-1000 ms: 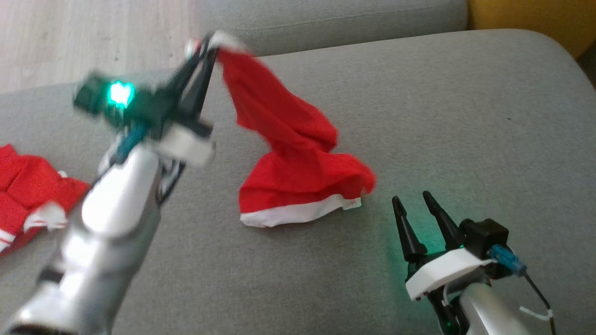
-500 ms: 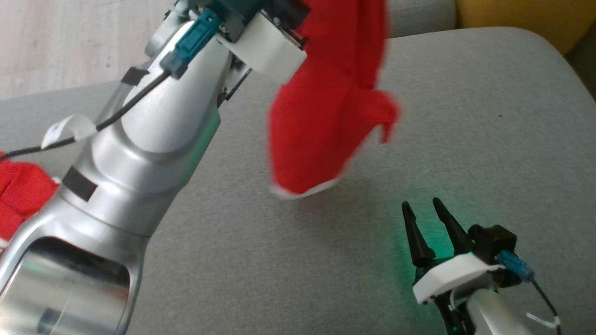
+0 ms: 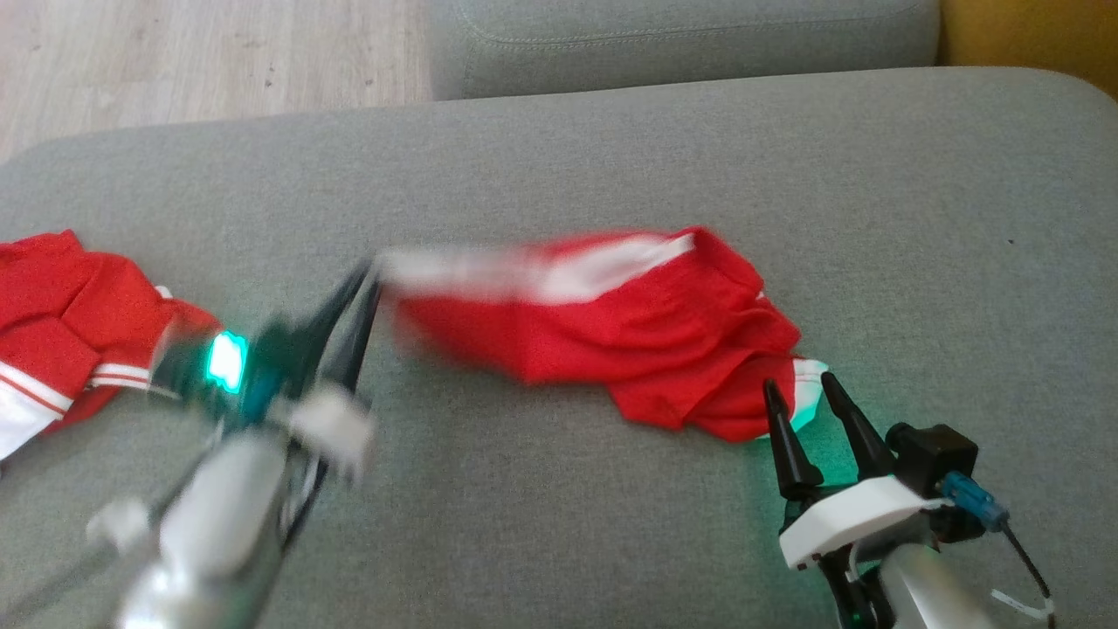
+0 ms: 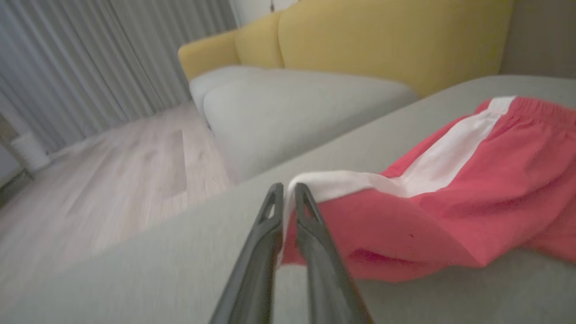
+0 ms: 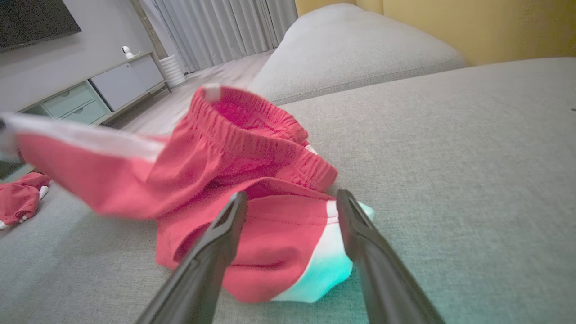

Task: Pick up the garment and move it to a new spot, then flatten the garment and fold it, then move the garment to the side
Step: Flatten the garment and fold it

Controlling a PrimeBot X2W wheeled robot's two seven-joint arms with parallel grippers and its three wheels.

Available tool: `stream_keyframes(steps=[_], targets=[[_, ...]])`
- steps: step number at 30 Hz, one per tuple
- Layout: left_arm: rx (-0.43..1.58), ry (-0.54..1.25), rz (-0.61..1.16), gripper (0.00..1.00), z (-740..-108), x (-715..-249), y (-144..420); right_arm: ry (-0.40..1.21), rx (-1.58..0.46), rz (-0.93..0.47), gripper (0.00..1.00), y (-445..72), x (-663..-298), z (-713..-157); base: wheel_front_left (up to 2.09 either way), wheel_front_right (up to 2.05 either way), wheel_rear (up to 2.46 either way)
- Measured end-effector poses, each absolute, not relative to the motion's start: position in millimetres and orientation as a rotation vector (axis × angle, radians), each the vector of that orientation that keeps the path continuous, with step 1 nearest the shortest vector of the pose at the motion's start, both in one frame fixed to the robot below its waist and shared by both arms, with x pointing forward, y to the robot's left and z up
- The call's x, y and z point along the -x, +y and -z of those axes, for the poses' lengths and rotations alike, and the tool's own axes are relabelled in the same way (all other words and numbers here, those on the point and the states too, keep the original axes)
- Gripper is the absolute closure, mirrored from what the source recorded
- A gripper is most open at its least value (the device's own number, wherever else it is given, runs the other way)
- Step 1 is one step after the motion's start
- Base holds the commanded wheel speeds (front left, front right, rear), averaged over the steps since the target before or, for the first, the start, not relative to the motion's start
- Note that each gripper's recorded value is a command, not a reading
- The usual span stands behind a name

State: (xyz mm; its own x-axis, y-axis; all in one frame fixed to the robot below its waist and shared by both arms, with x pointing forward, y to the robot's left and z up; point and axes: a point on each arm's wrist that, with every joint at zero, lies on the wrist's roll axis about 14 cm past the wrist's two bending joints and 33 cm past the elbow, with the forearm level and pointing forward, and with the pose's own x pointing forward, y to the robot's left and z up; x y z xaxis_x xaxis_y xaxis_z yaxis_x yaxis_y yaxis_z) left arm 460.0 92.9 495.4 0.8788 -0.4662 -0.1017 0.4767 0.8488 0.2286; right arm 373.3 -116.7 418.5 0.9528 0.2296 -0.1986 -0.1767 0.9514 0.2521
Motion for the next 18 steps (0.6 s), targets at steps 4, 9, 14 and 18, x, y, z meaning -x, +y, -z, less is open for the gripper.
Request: stream_keyframes(steps=[4,9,14,18], targets=[[-0.168,0.257,0.318,0.0,-421.8,-420.5,138.5,0.229,-0.234,-0.212,0.0,-115.9,-374.1,-418.5,0.0,0.0,0.0],[-0.077,0.276,0.135,0.0,-412.5,-403.6,168.3,0.192,-0.226,-0.21,0.0,-118.3,-377.4,-429.4,0.0,0.0,0.0],[0.035,0.206,0.044,0.0,-429.0,-393.4,170.0,0.11,-0.207,-0.186,0.0,-130.2,-385.0,-453.9,0.0,0.0,0.0],[0.138,0.172,-0.024,0.0,-435.8,-378.3,170.4,0.061,-0.178,-0.175,0.0,-137.0,-385.8,-469.0,0.0,0.0,0.0]])
